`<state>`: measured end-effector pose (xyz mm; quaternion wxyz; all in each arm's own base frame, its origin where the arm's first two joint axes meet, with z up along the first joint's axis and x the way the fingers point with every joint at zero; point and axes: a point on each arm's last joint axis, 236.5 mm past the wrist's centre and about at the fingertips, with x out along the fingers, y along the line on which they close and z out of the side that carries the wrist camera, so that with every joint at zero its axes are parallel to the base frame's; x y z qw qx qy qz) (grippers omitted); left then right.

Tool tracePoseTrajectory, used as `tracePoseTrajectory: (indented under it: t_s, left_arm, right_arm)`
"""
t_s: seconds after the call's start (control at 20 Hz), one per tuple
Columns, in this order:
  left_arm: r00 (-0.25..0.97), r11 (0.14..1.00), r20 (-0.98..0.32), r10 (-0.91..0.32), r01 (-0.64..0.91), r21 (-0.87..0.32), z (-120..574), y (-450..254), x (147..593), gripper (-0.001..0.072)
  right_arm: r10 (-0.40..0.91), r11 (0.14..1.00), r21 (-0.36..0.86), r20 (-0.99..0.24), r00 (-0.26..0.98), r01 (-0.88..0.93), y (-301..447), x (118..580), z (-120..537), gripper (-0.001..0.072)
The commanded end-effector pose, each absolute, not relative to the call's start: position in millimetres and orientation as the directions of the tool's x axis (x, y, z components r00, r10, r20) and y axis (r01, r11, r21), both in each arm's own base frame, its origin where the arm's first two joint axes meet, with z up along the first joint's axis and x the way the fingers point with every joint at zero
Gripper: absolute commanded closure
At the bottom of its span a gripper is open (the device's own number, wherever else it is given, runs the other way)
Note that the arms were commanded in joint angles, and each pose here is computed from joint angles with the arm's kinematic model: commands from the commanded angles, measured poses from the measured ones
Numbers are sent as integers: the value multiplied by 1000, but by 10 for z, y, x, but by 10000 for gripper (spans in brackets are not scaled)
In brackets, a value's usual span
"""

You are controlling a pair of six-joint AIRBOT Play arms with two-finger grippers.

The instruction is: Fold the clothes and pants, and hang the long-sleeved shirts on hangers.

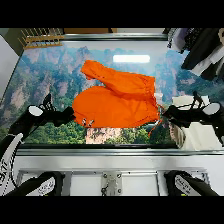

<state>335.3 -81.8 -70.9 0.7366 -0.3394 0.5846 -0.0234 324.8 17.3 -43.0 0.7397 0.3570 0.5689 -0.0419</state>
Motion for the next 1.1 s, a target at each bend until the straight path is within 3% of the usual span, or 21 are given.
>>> tracePoseTrajectory:
  t_s: [0.0,0.45,0.5,0.55,0.65,0.75,0.9,1.05]
  left_arm:
    - [312,784,-852,-420,-349,-514,-691,-789,3333,699]
    - [312,784,-853,-419,-349,-513,-691,-787,3334,700]
    - [313,784,-852,-419,-349,-514,-690,-787,3336,700]
    - [316,783,-851,-419,-349,-515,-684,-785,3345,700]
    - [355,782,-838,-414,-331,-527,-523,-740,3485,700]
    - [500,784,-774,-389,-261,-563,84,-606,3839,700]
    - [791,811,-522,-319,-57,-582,1849,-363,4207,700]
    - [947,854,-159,-278,168,-493,3800,-376,3760,700]
  right_arm:
    - [353,645,521,-852,387,558,318,3345,-896,224]
    - [369,639,577,-810,455,508,661,3735,-1157,255]
    - [371,664,575,-808,457,478,665,3745,-1139,557]
    - [375,688,575,-804,462,441,674,3763,-1097,699]
    - [393,740,586,-775,494,331,696,3887,-802,700]
    - [393,817,552,-744,540,167,688,4068,-204,701]
    - [396,888,449,-646,653,-94,709,4190,1239,701]
    - [422,889,375,-452,786,-261,828,3860,2816,701]
